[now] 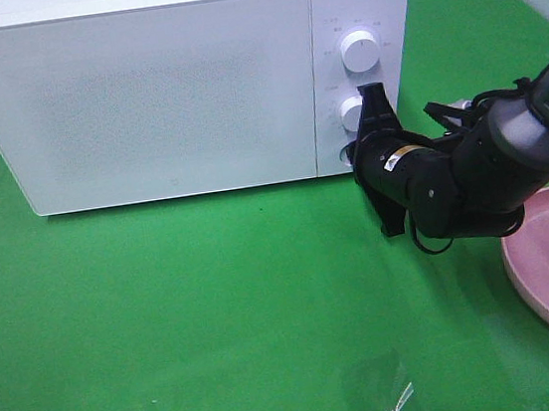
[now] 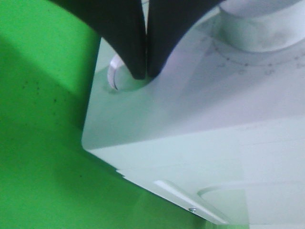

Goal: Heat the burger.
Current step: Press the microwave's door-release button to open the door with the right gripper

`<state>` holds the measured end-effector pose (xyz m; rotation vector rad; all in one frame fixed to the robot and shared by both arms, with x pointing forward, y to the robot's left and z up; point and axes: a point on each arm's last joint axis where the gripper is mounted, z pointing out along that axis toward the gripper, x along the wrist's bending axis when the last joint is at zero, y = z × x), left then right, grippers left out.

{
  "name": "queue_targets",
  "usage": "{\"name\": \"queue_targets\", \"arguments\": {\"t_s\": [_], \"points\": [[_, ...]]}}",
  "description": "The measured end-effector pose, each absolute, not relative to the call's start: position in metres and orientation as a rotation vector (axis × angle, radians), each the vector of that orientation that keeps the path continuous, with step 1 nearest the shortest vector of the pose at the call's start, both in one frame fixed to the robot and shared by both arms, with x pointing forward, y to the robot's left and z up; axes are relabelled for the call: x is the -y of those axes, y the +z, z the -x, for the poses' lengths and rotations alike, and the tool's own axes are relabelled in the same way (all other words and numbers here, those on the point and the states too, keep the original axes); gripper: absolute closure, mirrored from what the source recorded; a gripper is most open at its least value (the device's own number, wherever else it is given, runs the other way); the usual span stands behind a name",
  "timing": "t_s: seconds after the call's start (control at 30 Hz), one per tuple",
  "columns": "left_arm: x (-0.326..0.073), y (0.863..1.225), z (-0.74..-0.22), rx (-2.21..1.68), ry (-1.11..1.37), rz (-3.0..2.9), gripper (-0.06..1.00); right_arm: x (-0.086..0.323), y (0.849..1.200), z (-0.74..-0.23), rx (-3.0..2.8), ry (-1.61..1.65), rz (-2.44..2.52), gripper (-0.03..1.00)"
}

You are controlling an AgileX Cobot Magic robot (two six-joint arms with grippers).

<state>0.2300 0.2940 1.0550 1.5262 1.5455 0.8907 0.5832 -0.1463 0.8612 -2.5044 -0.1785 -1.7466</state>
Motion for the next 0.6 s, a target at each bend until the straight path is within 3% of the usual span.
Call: {"name": "queue_targets", "arguments": {"t_s": [0.6], "points": [[-0.294,1.055,-0.23,-1.546,0.891,-1.526,-0.04,0.1446,0.8527,-0.5825,0.199,-1.854,2.446,0.96]]}}
